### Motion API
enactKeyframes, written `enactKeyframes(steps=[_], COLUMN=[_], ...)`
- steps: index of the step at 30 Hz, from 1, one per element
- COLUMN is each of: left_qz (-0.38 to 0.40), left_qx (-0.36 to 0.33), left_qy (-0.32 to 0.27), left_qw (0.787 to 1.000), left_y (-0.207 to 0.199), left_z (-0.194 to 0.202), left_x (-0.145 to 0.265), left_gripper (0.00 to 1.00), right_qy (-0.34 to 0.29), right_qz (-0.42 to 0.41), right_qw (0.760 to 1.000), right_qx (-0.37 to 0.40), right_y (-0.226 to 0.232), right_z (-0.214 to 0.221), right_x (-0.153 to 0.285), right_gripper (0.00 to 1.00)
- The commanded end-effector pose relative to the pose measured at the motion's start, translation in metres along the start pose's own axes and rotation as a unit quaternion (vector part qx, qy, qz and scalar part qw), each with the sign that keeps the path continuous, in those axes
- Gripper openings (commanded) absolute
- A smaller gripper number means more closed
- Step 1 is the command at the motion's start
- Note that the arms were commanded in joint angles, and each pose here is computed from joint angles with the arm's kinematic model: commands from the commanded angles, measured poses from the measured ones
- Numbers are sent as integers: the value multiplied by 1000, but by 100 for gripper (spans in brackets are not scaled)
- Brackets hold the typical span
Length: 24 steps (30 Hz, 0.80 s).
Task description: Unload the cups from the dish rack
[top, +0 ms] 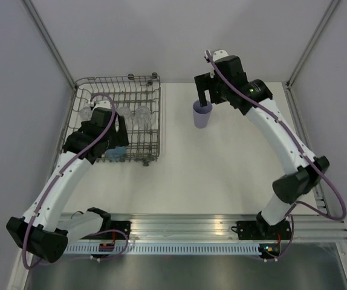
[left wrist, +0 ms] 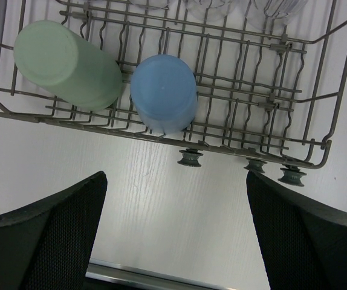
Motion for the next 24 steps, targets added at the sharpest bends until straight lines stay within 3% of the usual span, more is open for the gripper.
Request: enactKeyframes(steps=[1, 8, 12, 24], left_qz=[8, 4, -1, -36], left_qx=[55, 77, 79, 50], left_qy=[-20, 14, 40, 131], left_qw=[998, 997, 996, 989], left_y=[-8, -7, -4, 0], left_z=[-18, -28, -31, -17], left_x=[-7, -41, -60, -108], left_gripper=[100, 100, 100, 100], right_qy=[-104, -219, -241, -257], right_qz=[-4, -125, -197, -203], right_qw=[993, 959, 943, 939], right_qx=[-61, -127, -119, -103], right_y=[-5, 7, 17, 11], right_z=[-8, 35, 54, 78], right_x=[40, 126, 157, 193], right_gripper=[98, 98, 98, 98])
Point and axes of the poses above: each gripper's point midway between its finger pads, its own x axis back along the fingers, its own y axis along the line the jaws close on, z = x × y, the point moved 7 cm from there along x, back along the fingers, and after that the axes turned 5 degrees about x, right-handed, at the moved point
